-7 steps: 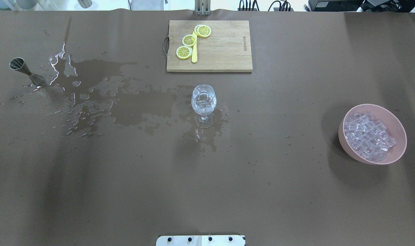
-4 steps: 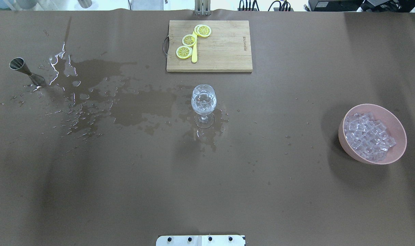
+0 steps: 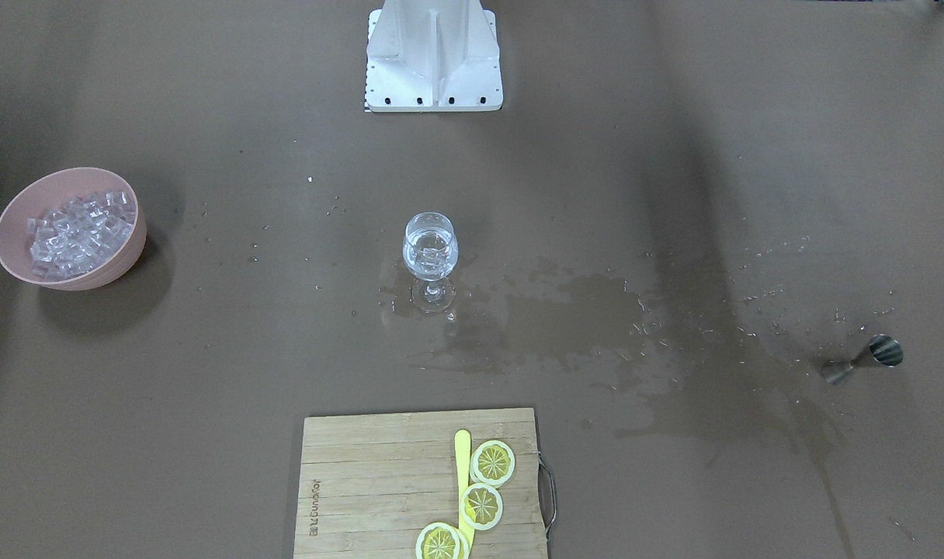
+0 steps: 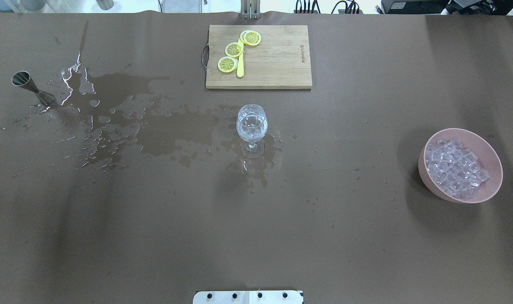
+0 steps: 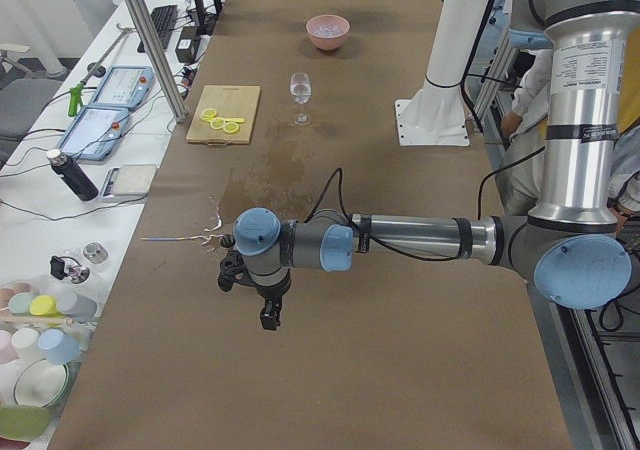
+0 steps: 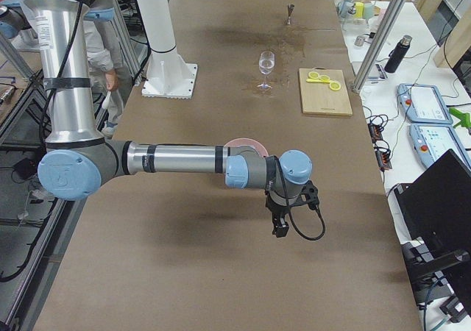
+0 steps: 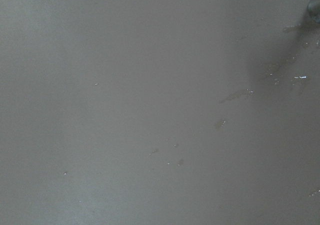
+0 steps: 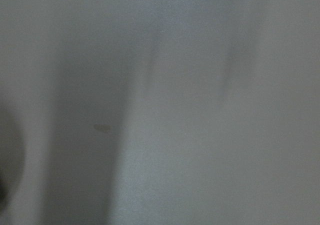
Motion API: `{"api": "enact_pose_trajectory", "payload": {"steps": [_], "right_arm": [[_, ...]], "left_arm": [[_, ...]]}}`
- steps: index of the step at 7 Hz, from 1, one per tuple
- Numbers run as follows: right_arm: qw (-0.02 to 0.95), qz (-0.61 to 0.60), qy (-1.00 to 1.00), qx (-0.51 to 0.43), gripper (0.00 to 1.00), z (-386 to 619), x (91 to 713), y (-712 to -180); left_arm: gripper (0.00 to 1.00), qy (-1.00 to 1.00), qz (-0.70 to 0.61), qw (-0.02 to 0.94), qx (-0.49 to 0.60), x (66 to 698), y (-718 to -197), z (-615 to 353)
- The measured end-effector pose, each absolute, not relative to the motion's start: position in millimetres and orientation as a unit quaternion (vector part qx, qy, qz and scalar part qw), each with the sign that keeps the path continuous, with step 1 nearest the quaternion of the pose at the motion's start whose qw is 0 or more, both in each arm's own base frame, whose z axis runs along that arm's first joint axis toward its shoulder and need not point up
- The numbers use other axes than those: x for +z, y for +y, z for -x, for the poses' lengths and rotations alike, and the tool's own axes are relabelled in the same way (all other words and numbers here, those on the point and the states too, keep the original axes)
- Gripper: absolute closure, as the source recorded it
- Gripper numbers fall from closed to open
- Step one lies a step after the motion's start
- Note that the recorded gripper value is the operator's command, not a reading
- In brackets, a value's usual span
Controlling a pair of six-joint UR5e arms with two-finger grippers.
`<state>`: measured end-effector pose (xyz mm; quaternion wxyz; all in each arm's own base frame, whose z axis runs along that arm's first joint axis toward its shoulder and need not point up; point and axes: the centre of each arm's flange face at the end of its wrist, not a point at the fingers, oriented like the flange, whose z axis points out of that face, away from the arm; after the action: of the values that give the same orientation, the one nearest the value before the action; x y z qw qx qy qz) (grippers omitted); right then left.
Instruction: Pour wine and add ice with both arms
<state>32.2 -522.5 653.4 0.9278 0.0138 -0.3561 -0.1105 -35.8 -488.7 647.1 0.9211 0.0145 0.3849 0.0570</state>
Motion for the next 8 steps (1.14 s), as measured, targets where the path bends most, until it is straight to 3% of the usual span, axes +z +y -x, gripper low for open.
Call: {"api": "enact_pose_trajectory", "payload": {"steps": [3,8], "right_arm": [[0.928,-0.007,-0.360,-0.096,0.00,-27.3,652.2,-514.6],[0.920,0.001,-0.382,-0.091,0.00,-24.4,660.0,-502.8]], "left_arm": [[0.02,0.438,-0.010,0.897,0.051,646.3,-459.4,34.0],[0.02,0.441,-0.021,0.895,0.056,638.6,-461.1,34.7]]}}
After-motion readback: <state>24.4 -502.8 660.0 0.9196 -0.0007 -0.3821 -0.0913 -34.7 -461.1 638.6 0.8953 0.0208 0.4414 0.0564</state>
